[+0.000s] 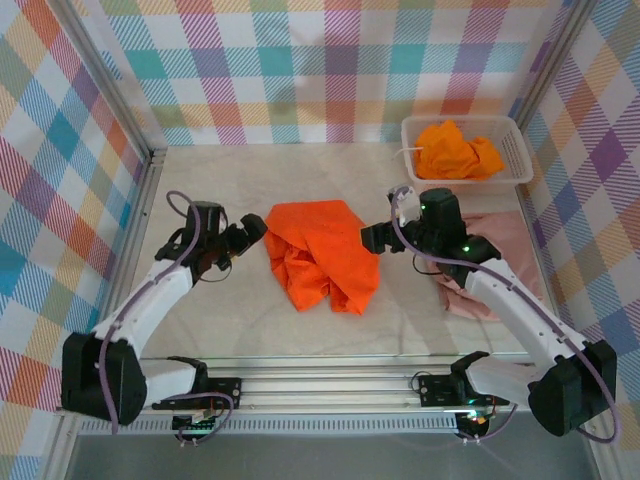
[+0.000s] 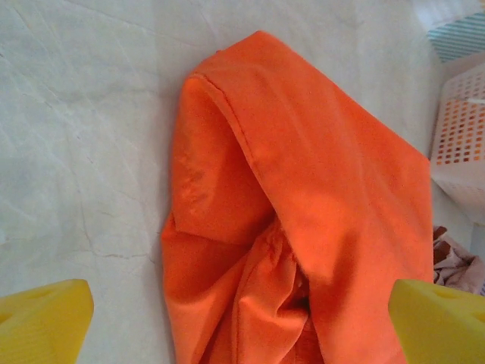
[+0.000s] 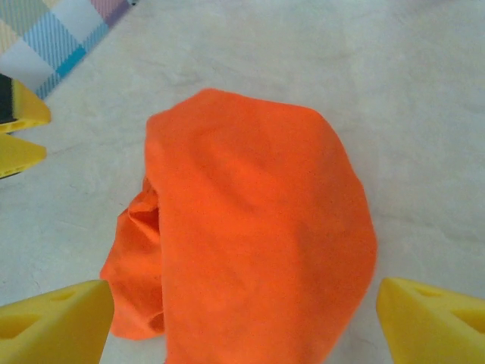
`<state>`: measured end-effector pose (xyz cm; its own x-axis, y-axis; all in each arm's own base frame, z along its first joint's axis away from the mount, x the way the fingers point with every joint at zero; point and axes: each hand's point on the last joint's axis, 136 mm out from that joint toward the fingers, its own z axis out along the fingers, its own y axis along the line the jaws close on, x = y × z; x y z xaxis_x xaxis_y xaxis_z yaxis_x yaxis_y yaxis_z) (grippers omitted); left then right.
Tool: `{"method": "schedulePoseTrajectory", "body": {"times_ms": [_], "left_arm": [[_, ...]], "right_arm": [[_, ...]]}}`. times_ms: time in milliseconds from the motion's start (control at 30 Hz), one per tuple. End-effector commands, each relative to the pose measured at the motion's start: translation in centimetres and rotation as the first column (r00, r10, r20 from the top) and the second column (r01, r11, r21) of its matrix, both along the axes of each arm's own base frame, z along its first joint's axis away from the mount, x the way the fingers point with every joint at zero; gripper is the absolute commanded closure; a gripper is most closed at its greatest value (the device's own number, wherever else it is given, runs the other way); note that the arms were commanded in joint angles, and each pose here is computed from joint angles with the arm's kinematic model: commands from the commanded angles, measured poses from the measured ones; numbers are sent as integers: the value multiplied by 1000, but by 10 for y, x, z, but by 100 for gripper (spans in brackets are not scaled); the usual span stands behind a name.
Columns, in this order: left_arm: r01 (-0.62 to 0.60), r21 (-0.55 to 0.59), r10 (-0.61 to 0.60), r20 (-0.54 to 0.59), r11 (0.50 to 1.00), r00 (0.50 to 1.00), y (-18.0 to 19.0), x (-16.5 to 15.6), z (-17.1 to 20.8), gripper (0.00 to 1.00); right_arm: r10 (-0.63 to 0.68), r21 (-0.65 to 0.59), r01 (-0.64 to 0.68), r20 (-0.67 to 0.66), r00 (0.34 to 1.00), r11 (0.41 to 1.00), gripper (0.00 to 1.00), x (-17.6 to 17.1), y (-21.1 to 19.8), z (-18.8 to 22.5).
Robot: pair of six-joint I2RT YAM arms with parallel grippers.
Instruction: Fold and stack the shorts
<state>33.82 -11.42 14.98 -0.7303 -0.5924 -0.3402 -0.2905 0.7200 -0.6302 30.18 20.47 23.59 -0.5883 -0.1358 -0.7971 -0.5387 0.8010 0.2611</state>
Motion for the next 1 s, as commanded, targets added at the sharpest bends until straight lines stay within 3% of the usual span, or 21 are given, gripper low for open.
{"method": "schedulePoseTrajectory", "body": {"times_ms": [0, 200, 367, 467, 633, 833, 967], "left_arm": [[23, -73, -21, 27, 997, 999, -17, 26, 7, 1], [36, -149, -40, -25, 988, 999, -36, 61, -15, 6], [26, -185, -39, -63, 982, 997, -45, 78, -32, 11], [28, -189, -46, -92, 981, 995, -48, 83, -43, 17], [33, -190, -55, -116, 981, 992, -54, 92, -54, 30], [41, -196, -65, -120, 980, 991, -62, 99, -61, 61], [53, -204, -78, -114, 977, 990, -67, 102, -58, 86]], "right_arm": [[-107, -28, 106, -43, 993, 994, 11, -5, 8, 4], [-251, -167, 228, -134, 959, 959, 7, -27, 32, -48], [-434, -240, 368, -356, 827, 898, 5, -58, 11, -108], [-468, -239, 402, -431, 772, 884, 4, -78, 3, -130], [-476, -282, 384, -468, 745, 879, 4, -105, 1, -155], [-443, -255, 362, -523, 728, 896, 5, -110, 17, -182], [-432, -288, 325, -510, 744, 901, 20, -98, 32, -192]]}}
